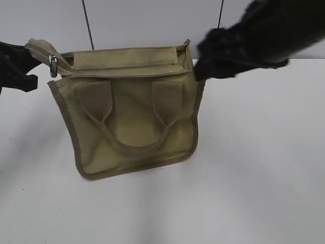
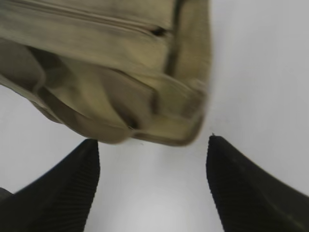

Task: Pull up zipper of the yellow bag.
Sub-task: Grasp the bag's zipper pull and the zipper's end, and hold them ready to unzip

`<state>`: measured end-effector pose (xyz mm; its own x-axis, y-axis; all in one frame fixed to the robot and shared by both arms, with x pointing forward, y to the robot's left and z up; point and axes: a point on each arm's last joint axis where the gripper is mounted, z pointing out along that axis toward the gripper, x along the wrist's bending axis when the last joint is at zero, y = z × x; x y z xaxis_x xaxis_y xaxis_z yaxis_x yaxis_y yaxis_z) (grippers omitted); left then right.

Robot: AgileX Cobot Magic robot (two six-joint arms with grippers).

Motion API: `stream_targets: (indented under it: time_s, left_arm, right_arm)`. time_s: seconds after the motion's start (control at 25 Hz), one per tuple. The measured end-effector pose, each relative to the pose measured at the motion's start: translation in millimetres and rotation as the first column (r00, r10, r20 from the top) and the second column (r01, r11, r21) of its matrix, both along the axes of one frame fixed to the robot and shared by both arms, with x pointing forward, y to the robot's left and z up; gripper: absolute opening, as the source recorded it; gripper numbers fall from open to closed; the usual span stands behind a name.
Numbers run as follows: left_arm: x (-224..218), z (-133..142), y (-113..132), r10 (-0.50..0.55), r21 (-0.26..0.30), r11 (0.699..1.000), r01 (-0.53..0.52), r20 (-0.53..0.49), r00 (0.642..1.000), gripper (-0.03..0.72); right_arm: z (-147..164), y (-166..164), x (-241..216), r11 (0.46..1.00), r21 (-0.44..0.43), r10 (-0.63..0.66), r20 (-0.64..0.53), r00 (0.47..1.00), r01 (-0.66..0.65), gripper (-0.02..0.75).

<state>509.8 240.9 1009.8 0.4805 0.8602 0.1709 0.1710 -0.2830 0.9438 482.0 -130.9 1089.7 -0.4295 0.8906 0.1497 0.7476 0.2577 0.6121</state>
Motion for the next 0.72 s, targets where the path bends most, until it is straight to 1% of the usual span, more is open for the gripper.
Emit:
stream_targets:
  time_s: [0.16, 0.32, 0.4, 0.56, 0.72]
  left_arm:
    - [4, 6, -1, -0.002, -0.006, 1.000, 0.002, 0.023, 1.000, 0.005]
    - [5, 10, -1, -0.005, -0.012, 1.000, 0.006, 0.033, 0.999, 0.005]
    - [4, 11, -2, -0.017, -0.004, 1.000, 0.018, 0.035, 0.999, 0.005]
    - [1, 16, -2, -0.028, 0.002, 1.000, 0.028, 0.054, 0.998, 0.005]
    - [0, 17, -1, -0.021, 0.010, 1.000, 0.020, 0.050, 0.999, 0.005]
  right_arm:
    - [6, 64, 19, 0.998, 0.053, 0.046, -0.003, 0.999, -0.046, 0.507]
    - [15, 118, 34, 0.987, 0.132, 0.090, 0.011, 0.996, -0.091, 0.417]
    - [16, 140, 39, 0.978, 0.179, 0.108, 0.003, 0.994, -0.107, 0.387]
    - [9, 166, 46, 0.965, 0.235, 0.125, -0.036, 0.992, -0.113, 0.374]
    - [-3, 178, 49, 0.953, 0.290, 0.125, -0.103, 0.987, -0.090, 0.374]
